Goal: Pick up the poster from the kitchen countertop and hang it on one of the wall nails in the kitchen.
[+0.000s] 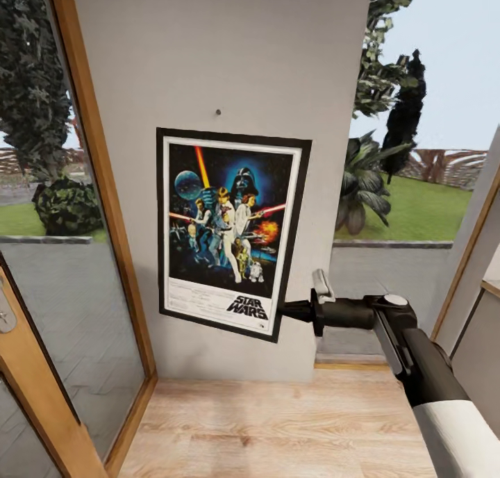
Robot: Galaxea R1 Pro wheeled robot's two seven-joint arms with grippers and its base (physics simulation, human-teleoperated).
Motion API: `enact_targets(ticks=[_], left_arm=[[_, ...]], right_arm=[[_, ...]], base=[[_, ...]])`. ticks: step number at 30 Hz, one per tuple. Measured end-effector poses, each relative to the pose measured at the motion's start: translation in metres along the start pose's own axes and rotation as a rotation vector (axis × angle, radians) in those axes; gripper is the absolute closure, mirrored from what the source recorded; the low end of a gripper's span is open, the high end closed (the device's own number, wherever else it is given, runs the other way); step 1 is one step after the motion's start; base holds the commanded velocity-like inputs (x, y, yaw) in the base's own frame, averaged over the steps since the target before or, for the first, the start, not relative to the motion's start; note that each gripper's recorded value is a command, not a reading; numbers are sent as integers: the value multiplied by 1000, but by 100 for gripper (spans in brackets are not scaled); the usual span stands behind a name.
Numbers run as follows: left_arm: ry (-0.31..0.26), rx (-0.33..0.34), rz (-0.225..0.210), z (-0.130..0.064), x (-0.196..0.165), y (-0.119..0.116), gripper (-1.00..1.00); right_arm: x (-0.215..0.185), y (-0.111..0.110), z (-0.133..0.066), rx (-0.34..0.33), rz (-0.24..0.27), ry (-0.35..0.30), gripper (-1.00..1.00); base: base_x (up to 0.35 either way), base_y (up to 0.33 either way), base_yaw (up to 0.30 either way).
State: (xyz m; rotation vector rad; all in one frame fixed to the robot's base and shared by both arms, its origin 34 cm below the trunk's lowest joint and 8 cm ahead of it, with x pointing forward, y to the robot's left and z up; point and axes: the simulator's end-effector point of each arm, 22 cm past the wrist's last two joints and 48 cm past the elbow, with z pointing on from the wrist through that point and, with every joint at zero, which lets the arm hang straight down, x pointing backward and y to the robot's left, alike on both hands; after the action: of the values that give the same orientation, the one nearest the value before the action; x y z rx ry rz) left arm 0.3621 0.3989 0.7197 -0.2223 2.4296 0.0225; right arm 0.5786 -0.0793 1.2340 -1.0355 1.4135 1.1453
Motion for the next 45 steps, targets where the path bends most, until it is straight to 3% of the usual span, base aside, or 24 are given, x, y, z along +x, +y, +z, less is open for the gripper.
enact_targets(ticks=[4, 9, 18, 31, 45], left_arm=[[0, 0, 0, 0, 0, 0, -100], [0, 0, 1, 0, 0, 0, -100], [0, 0, 1, 0, 0, 0, -100], [1, 0, 1, 0, 0, 0, -100], [1, 0, 1, 0, 0, 0, -100]], right_arm=[[-17, -1, 4, -6, 3, -4, 100], [-59, -6, 7, -10, -19, -11, 100], [-129, -11, 6, -7, -12, -11, 100], [-150, -34, 6, 35, 15, -15, 100], [-180, -26, 18, 18, 38, -8, 100]], base=[[0, 0, 0], [0, 0, 0], [0, 0, 0], [0, 0, 0], [0, 0, 0]])
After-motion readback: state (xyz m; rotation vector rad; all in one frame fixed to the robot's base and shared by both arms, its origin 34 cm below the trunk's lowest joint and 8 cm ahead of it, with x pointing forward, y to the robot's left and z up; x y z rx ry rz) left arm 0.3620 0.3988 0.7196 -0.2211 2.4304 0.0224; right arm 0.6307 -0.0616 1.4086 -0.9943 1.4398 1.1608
